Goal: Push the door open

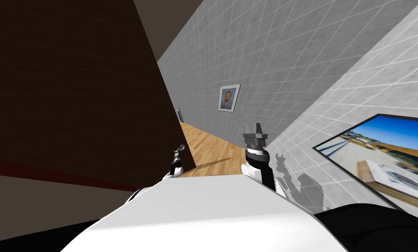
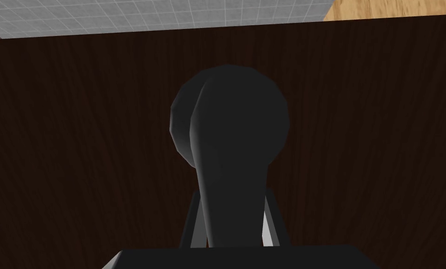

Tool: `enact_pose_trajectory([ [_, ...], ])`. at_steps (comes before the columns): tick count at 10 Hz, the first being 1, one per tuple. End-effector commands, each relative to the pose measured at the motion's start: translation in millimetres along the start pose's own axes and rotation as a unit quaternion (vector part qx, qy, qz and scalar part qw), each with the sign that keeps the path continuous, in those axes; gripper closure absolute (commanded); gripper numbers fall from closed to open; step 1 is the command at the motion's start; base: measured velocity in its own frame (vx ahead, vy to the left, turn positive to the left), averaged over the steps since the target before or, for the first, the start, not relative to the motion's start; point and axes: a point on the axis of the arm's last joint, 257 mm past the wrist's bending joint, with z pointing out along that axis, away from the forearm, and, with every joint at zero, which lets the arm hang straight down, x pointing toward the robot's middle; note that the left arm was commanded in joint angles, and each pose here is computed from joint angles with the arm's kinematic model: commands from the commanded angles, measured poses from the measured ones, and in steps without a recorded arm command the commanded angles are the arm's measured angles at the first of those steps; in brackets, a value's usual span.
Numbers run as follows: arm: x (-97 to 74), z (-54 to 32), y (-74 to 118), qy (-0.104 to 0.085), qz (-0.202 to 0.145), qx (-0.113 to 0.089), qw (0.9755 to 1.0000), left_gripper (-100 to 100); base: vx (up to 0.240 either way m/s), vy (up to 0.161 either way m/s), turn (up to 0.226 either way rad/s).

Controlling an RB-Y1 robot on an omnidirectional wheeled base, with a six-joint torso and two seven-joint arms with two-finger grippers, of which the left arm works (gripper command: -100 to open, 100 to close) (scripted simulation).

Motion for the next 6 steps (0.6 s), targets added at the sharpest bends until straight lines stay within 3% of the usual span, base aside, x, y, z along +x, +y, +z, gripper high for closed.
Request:
enact_pose_trajectory([
  [1, -4.2, 0.8, -3.9, -0.005, 0.0, 0.004, 1.0, 100, 0.135, -0.029, 0.028],
  [6, -29.0, -1.0, -2.5, -0.033, 0.001, 0.001, 0.9995, 100, 0.14, -0.032, 0.04],
])
